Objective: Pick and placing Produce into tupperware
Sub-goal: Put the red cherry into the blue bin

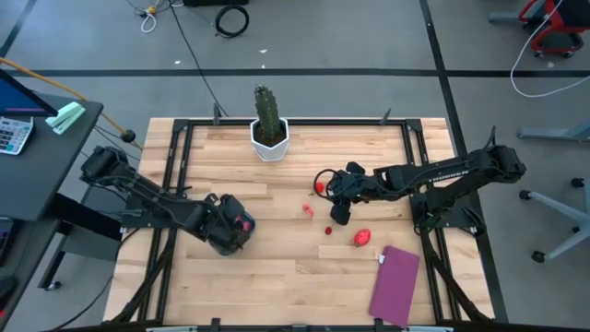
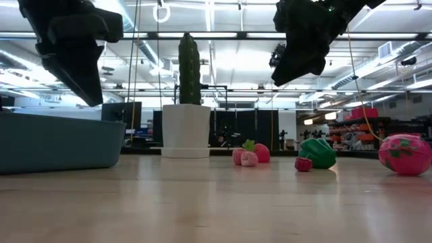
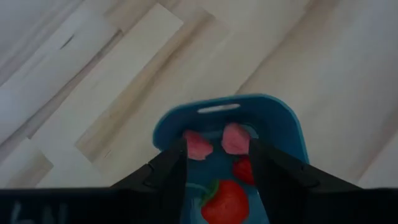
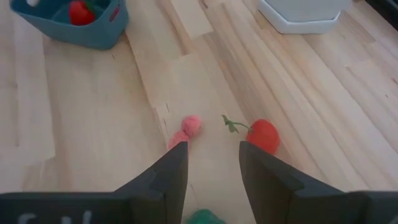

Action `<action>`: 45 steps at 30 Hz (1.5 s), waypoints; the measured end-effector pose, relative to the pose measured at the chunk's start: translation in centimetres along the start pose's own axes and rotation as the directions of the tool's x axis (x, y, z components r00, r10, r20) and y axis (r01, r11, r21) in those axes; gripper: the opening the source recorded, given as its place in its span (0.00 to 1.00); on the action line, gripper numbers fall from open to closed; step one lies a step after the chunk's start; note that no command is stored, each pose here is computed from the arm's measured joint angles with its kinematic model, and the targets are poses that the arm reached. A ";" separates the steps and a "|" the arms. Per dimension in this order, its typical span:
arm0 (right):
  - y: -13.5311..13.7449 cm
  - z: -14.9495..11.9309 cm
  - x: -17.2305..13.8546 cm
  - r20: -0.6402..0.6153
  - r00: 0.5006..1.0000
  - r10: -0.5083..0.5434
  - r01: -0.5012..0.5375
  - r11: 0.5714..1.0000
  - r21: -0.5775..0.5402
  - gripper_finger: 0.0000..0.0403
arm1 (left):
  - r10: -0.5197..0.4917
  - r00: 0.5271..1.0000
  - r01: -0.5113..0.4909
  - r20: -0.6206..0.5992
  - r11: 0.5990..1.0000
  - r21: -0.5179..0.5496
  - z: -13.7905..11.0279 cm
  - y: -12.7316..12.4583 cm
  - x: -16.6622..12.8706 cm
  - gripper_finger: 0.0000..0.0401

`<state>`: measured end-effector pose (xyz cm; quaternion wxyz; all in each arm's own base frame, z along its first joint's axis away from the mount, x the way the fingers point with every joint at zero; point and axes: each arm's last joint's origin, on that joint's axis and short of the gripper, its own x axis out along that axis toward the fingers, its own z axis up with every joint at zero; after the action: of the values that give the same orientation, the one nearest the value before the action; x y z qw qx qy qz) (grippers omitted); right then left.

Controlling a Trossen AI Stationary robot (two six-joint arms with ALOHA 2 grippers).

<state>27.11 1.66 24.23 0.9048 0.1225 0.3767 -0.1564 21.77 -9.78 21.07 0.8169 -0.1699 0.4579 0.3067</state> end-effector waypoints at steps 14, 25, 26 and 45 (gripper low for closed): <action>2.9 -5.0 0.6 -0.090 0.984 0.157 -0.172 0.966 -0.194 0.38 | 0.016 1.000 -0.016 0.017 0.999 0.041 0.4 0.2 0.2 0.38; 4.6 -4.9 0.8 -0.023 0.967 0.252 -0.233 0.848 -0.476 0.41 | 0.018 0.999 -0.019 0.029 0.999 0.043 0.5 0.2 0.2 0.35; 4.7 -4.8 1.0 -0.022 0.966 0.257 -0.237 0.848 -0.474 0.42 | 0.018 0.999 -0.019 0.029 0.999 0.043 0.5 0.2 0.2 0.35; 5.8 -6.6 6.0 -0.203 0.964 0.172 -0.258 0.792 -0.553 0.56 | 0.016 0.999 -0.017 0.040 0.999 0.036 0.5 0.1 0.2 0.32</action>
<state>29.00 8.11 15.97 0.8820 -0.1034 0.4532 0.0776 22.14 -9.31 21.15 0.8263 -0.1453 0.4483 0.3084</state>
